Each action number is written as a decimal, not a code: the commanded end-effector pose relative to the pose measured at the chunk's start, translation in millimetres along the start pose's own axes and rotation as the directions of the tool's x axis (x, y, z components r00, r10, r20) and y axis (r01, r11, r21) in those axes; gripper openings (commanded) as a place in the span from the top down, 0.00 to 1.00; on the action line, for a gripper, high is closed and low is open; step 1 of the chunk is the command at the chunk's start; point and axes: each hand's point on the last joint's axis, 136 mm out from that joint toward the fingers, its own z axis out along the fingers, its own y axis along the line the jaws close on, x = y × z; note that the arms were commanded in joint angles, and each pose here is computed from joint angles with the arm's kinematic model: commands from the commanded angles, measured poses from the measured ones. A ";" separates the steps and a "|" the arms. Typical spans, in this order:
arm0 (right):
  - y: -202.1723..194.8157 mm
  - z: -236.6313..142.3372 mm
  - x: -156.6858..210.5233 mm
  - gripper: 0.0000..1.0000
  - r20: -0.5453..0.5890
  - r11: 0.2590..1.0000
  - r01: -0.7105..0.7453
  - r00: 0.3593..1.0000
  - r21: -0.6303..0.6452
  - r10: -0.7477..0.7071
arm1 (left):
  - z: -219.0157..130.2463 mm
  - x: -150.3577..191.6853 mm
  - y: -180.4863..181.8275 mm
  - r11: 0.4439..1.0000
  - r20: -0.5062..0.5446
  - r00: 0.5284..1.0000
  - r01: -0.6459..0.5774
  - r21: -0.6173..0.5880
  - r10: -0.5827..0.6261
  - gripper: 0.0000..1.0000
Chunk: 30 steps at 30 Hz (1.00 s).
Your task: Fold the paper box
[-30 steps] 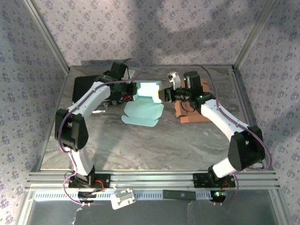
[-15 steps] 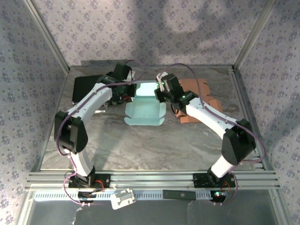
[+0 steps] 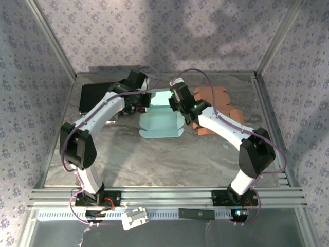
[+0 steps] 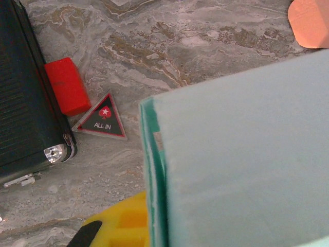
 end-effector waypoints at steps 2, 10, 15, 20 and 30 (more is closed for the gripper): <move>0.4 3.2 -17.7 0.76 0.044 0.999 -0.016 0.999 0.028 0.015 | -25.4 -9.1 -21.7 0.997 0.034 0.999 -0.041 0.061 0.039 1.00; -8.3 4.9 -15.2 1.00 0.031 0.990 -0.003 1.000 0.138 -0.001 | -26.6 -10.2 -21.8 0.999 0.033 0.999 -0.031 0.042 0.029 1.00; -17.3 -0.6 -14.5 1.00 0.016 0.963 0.017 1.000 0.269 -0.022 | -26.2 -10.5 -22.5 0.999 0.033 0.999 -0.018 0.028 0.017 1.00; -9.6 -4.2 -13.9 1.00 0.026 0.976 0.002 1.000 0.219 -0.008 | -26.4 -10.8 -20.6 1.000 0.033 0.999 0.001 0.018 -0.002 1.00; 5.3 -1.9 4.7 0.77 0.010 0.997 -0.026 1.000 0.070 0.025 | -27.2 -10.8 -14.3 0.998 0.038 0.997 0.065 -0.007 -0.065 1.00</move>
